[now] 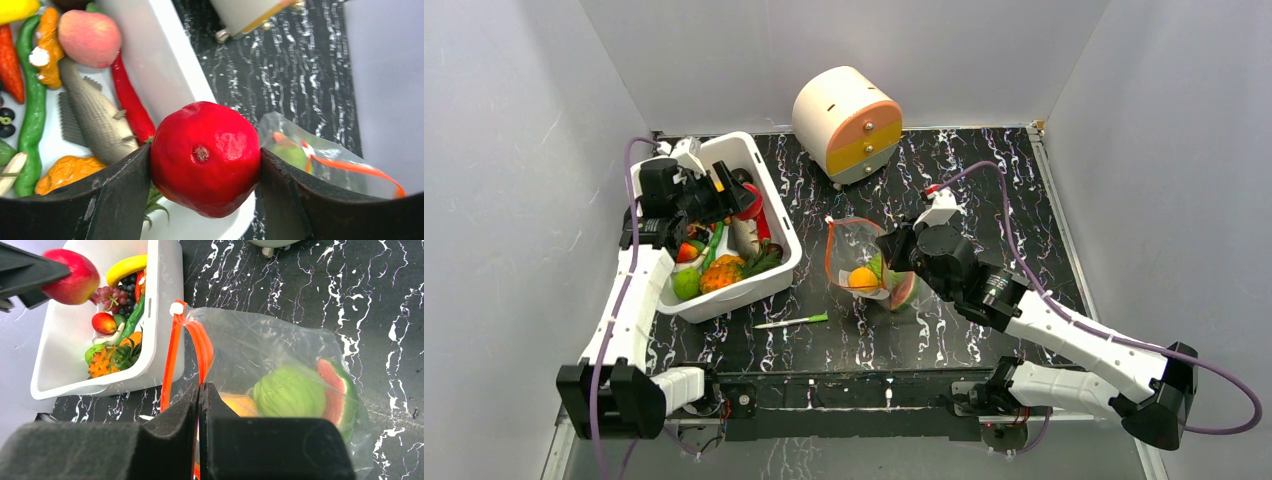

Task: Place the food in the zip-top bag and seal the zipper
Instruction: Pick up the fake fruit from the bin, then place the fake fruit in the zipper food storage bag.

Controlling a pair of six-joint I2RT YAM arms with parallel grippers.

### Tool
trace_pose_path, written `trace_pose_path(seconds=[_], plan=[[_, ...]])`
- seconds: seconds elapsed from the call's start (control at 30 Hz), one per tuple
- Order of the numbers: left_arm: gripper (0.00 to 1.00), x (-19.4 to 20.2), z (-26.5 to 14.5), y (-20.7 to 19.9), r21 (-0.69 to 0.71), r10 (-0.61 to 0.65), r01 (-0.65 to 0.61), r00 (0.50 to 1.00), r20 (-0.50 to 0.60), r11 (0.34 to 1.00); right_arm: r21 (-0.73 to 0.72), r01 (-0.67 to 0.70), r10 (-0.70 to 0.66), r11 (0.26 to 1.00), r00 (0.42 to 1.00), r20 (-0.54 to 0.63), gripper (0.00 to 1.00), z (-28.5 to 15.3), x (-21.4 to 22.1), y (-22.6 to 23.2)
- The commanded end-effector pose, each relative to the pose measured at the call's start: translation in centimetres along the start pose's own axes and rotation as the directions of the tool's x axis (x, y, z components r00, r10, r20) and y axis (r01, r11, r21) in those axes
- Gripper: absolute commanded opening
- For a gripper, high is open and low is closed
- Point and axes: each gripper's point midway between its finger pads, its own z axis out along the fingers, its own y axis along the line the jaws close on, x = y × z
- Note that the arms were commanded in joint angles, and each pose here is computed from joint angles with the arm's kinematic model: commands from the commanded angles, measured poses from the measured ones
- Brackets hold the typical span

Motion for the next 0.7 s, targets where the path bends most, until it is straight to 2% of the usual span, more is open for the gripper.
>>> trace_pose_path(seconds=[0.0, 0.2, 0.3, 0.67], plan=[[0.48, 0.7, -2.9, -3.8, 0.161, 0.010, -0.009, 1.000, -0.004, 0.987, -0.058, -0.066, 0.071, 0.996, 0.994, 0.084, 0.00, -0.3, -3.2, 2.2], [0.48, 2.3, -5.0, -7.8, 0.356, -0.029, 0.049, 0.998, -0.061, 0.933, -0.055, -0.095, 0.100, 0.994, 0.991, 0.093, 0.00, 0.3, -3.5, 2.6], [0.48, 2.9, -5.9, -9.2, 0.410, -0.050, 0.078, 0.996, -0.080, 0.909, -0.055, -0.088, 0.093, 0.995, 0.992, 0.084, 0.00, 0.5, -3.5, 2.8], [0.47, 6.7, -6.6, -14.3, 0.496, -0.027, 0.106, 0.986, -0.163, 0.862, -0.059, -0.103, 0.107, 0.993, 0.990, 0.088, 0.00, 0.3, -3.6, 2.8]])
